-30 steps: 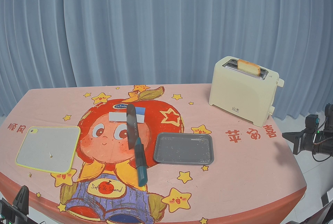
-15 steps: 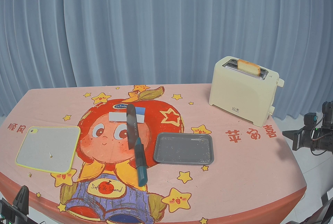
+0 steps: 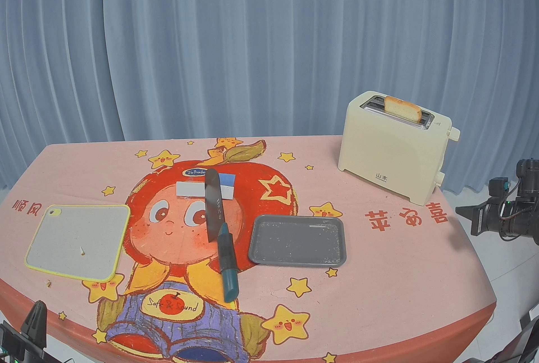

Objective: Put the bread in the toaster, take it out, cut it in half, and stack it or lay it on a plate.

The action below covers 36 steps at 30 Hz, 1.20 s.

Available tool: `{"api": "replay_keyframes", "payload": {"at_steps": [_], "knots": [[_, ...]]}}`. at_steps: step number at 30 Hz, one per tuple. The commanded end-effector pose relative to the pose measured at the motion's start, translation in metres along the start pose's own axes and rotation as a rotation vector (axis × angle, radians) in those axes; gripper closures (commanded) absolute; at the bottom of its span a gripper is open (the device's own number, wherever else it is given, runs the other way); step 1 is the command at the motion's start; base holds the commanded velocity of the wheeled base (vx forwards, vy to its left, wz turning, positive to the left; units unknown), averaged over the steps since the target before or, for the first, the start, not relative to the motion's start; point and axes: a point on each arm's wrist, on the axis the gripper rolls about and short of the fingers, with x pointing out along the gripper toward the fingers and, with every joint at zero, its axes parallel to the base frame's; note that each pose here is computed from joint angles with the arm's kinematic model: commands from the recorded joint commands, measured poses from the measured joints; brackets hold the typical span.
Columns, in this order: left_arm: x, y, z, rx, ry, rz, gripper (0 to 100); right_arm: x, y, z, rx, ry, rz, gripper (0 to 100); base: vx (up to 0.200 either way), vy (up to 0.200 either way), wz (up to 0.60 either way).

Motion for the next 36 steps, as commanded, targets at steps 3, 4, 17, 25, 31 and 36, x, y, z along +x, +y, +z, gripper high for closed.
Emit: {"api": "replay_keyframes", "payload": {"at_steps": [3,4,17,25,31,36], "knots": [[0.001,0.0,-0.005,0.0,0.017,0.001,100,0.016,-0.007,0.0,0.039,0.028,0.006,100,0.0,0.0,0.0],[0.001,0.0,-0.005,0.0,0.017,0.001,100,0.018,-0.009,0.003,0.053,0.021,0.005,100,0.0,0.0,0.0],[0.001,0.0,-0.005,0.0,0.016,0.001,100,0.031,-0.008,0.016,0.168,0.0,0.023,100,0.0,0.0,0.0],[0.001,0.0,-0.005,0.0,0.019,-0.001,100,0.042,-0.013,0.014,0.182,0.021,0.02,100,0.0,0.0,0.0],[0.001,0.0,-0.005,0.0,0.016,-0.001,100,0.052,-0.021,0.016,0.195,0.022,0.013,100,0.0,0.0,0.0],[0.001,0.0,-0.005,0.0,0.016,0.001,100,0.057,-0.022,0.022,0.237,0.01,0.012,100,0.0,0.0,0.0]]}}
